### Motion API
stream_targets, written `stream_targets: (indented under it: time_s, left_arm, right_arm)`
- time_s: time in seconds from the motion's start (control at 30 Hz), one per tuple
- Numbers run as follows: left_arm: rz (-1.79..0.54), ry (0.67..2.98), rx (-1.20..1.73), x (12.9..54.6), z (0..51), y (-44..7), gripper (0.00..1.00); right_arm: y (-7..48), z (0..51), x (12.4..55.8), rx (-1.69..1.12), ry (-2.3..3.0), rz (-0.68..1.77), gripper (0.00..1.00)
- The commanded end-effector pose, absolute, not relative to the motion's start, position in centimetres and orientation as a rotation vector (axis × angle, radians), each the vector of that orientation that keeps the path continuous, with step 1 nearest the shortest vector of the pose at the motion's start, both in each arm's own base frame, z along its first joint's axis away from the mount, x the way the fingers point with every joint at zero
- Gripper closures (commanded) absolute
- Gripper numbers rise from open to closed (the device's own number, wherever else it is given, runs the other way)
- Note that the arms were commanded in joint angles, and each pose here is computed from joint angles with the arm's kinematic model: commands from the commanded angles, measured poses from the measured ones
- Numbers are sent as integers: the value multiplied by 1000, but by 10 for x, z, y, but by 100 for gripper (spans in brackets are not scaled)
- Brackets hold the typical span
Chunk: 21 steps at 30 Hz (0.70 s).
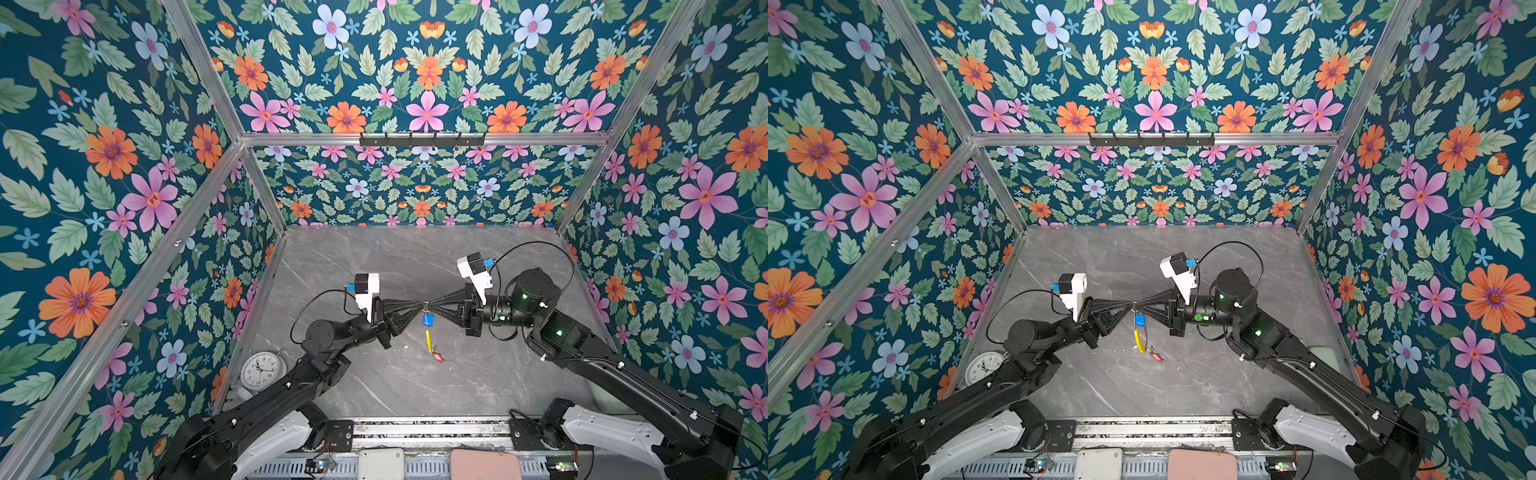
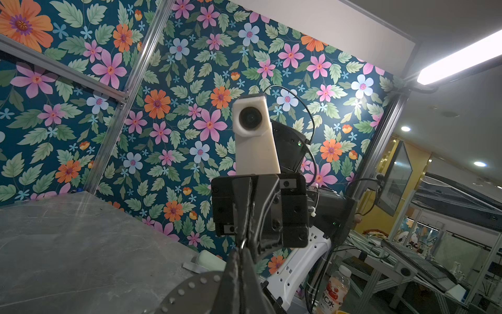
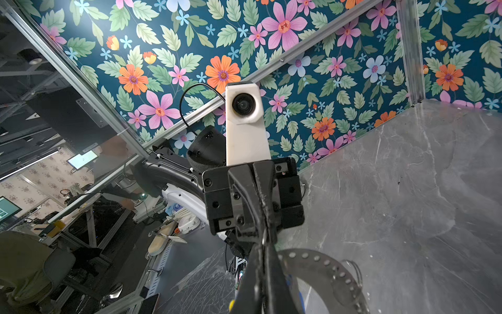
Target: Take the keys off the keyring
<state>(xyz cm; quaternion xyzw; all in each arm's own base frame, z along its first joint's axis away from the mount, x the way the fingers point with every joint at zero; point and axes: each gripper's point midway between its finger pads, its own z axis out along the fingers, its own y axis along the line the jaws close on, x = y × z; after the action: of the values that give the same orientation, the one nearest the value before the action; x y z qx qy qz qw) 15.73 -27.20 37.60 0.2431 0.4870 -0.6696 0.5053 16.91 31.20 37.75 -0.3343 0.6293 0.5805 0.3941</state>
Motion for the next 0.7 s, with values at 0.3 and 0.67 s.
stream_targets:
  time_s: [0.3,0.67]
  left_arm:
    - [-1637,1313,709,142,372,-279,66]
    - [-1655,1515,871,137,356,-298,66]
  right_arm:
    - [292,366,162,-988,1706,1358,100]
    - [283,362,144,-1142,1743,1320,100]
